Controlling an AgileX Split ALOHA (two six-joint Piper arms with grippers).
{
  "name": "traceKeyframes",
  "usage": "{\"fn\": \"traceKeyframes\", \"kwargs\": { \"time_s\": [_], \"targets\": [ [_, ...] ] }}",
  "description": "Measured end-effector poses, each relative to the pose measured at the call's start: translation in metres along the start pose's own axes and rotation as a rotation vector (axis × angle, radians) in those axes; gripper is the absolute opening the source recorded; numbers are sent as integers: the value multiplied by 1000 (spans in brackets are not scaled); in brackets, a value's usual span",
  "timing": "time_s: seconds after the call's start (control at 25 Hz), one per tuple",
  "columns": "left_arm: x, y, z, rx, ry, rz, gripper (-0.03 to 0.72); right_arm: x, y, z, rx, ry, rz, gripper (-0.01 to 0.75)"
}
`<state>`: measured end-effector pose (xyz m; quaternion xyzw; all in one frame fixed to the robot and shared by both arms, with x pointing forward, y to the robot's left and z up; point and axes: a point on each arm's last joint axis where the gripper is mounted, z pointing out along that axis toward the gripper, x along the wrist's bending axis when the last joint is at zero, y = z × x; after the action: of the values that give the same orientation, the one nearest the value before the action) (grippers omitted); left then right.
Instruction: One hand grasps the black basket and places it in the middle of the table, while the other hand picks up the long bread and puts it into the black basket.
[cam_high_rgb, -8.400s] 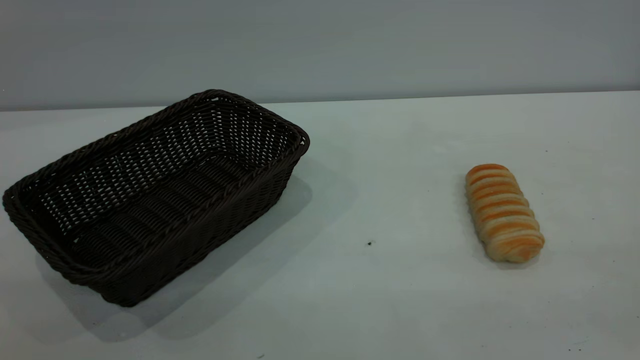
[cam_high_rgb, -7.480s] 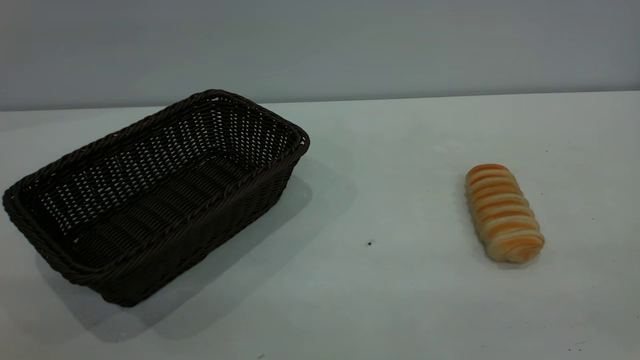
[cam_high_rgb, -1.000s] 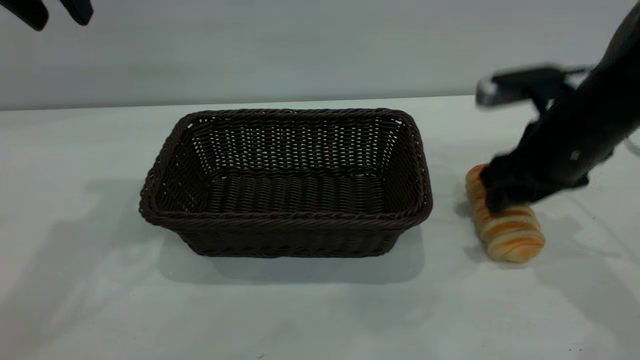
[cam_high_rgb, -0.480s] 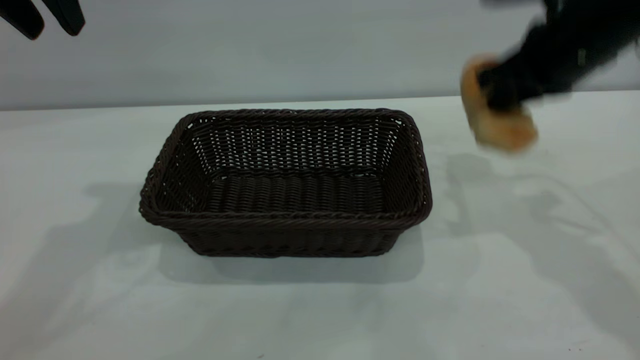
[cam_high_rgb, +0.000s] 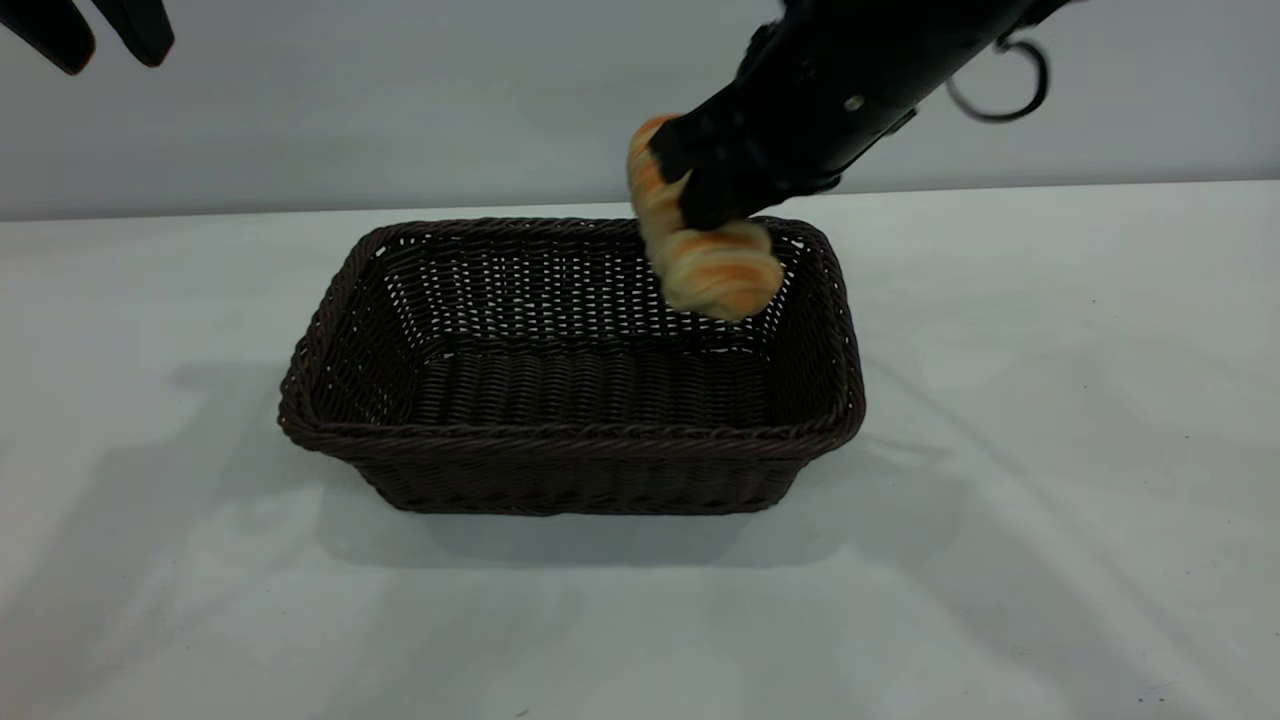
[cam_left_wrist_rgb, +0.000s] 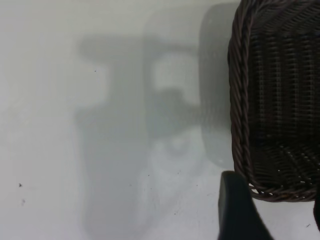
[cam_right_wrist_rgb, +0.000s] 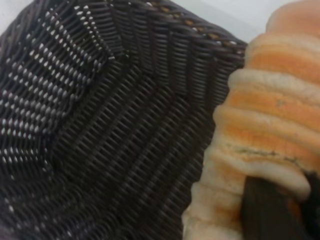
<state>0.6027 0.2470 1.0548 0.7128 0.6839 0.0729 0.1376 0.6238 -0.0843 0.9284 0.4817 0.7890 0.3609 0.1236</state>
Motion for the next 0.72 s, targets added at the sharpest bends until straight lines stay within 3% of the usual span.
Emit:
{"fn": "traceKeyframes", "kwargs": {
  "time_s": [0.12, 0.36, 0.48, 0.6, 0.72],
  "targets": [
    [0, 0, 0, 5, 0, 0, 431, 0, -1, 3, -1, -2, 21, 182],
    [0, -1, 0, 7, 0, 2, 430, 3, 1, -4, 7, 20, 2, 413],
    [0, -1, -4, 3, 2, 4, 430, 1, 8, -20, 28, 54, -29, 489],
    [1, -3, -14, -23, 17, 14, 430, -24, 15, -48, 69, 51, 11, 510],
    [4, -5, -28, -58, 50, 34, 429, -67, 15, -88, 159, -32, 75, 515]
  ]
}}
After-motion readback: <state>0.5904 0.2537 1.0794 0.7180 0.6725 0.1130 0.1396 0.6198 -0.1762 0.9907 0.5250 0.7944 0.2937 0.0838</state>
